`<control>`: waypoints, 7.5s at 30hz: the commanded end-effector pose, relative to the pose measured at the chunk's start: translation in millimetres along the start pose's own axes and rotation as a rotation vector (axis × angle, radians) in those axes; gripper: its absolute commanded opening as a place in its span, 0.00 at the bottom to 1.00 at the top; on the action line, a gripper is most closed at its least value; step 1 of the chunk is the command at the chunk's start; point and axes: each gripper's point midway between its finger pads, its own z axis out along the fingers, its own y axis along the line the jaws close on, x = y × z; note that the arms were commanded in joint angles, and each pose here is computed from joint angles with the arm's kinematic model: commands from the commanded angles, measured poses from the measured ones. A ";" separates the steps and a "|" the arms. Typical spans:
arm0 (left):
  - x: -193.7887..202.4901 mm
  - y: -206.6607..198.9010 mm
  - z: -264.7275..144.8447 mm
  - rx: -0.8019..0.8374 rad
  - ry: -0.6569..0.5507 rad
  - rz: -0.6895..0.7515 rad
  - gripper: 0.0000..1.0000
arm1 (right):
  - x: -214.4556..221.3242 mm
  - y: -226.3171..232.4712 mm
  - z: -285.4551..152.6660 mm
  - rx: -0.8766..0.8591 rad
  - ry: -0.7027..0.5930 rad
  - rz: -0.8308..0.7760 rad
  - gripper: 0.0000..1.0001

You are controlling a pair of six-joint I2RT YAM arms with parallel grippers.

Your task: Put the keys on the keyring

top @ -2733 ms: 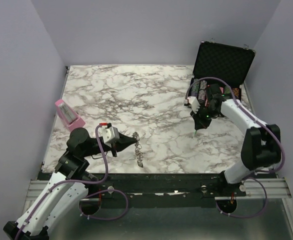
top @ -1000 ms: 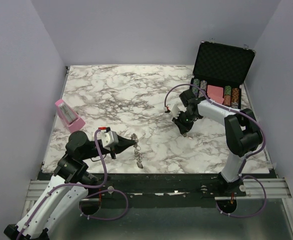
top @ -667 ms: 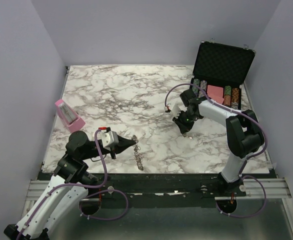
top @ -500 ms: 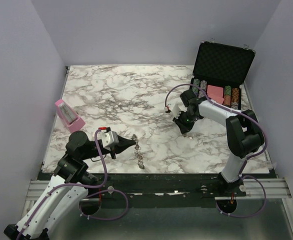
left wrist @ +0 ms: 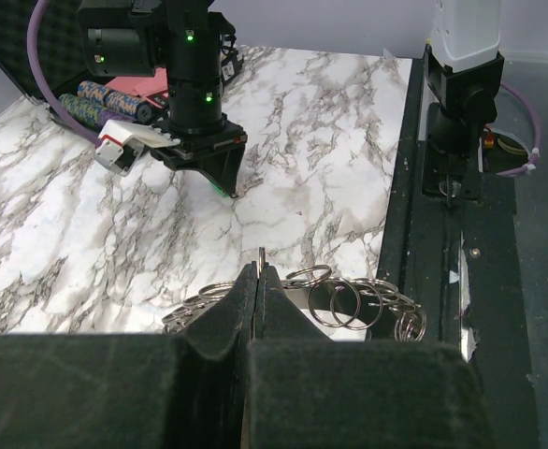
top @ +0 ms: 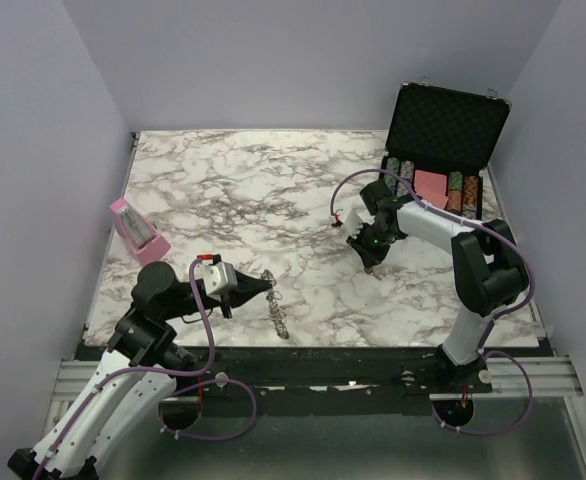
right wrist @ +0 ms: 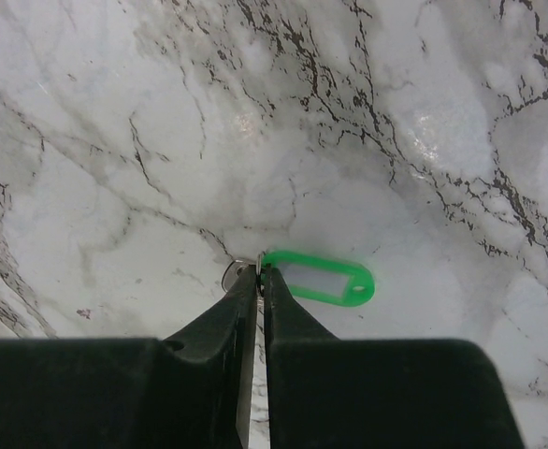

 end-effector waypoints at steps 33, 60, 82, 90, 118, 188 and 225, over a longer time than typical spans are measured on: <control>-70.7 -6.4 -0.4 0.031 -0.172 0.006 0.00 | -126.0 114.0 -196.8 -0.408 -0.937 -0.642 0.00; -97.5 -37.0 34.4 0.168 -0.214 0.222 0.00 | -84.5 218.2 -245.7 -0.425 -1.058 -1.060 0.00; -88.6 -35.6 61.4 0.148 -0.161 0.319 0.00 | -78.4 243.1 -259.8 -0.590 -1.136 -0.896 0.00; -64.7 -36.0 45.5 0.116 -0.146 0.346 0.00 | -71.1 220.0 -212.6 -0.581 -0.964 -0.863 0.00; -31.9 -37.9 39.2 0.101 -0.120 0.423 0.00 | -60.9 197.7 -217.0 0.005 -0.964 -1.395 0.00; -48.9 -37.2 24.1 0.052 -0.194 0.424 0.00 | -116.8 164.4 -234.0 -0.240 -0.997 -0.192 0.00; -29.8 -26.3 -18.7 -0.093 -0.153 0.291 0.00 | -2.1 13.6 -11.7 -0.022 -0.055 0.118 0.01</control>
